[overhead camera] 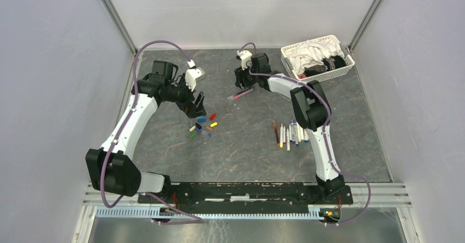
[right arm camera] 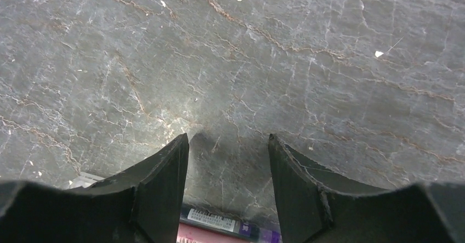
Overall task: Open the pen caps
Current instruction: Move the pen to the center of the board.
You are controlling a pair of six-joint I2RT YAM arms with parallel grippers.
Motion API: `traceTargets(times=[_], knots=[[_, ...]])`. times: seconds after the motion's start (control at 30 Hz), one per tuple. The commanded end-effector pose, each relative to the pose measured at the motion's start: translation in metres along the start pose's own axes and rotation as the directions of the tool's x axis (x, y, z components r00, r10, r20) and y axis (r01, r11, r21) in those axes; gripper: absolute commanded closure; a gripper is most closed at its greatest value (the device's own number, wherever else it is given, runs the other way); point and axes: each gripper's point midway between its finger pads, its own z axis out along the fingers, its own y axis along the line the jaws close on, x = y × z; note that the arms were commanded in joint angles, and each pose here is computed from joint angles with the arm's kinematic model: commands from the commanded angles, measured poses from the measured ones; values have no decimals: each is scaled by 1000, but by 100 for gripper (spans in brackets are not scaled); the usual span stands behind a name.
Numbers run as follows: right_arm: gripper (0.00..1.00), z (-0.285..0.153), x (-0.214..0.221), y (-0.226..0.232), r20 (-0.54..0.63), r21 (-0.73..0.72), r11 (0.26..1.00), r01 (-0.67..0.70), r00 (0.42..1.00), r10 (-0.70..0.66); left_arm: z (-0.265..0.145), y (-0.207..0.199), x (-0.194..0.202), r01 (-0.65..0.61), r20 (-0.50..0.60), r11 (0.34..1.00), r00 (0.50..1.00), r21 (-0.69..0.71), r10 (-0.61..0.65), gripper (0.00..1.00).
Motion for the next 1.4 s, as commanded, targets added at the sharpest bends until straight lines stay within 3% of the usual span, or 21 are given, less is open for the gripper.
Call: traceTargets(times=[0.0,0.3,0.6,0.83,1.13,1.37], knots=[[40,1,-10,9,6,-24,1000,-2,1000,2,-1,-4,-2,6,24,1000,1000,16,-6,0],[43,-26,34,29,-80,-47,999,12,997,-16,-6,-7,1,-17,17,1000,1000,7,16,0],[46,-70,68,37,-64,5,1000,-22,998,22,-10,-11,2,-25,18,1000,1000,10,25,0],[43,-83,64,35,-32,54,997,-51,998,53,-13,-13,5,-32,11,999,999,3,31,0],[37,-117,6,42,100,12,999,42,994,-43,-25,-16,0,-54,20,998,998,-26,54,0],[36,-151,48,66,27,-78,990,117,993,-116,-26,-17,2,-48,14,999,999,-25,48,0]])
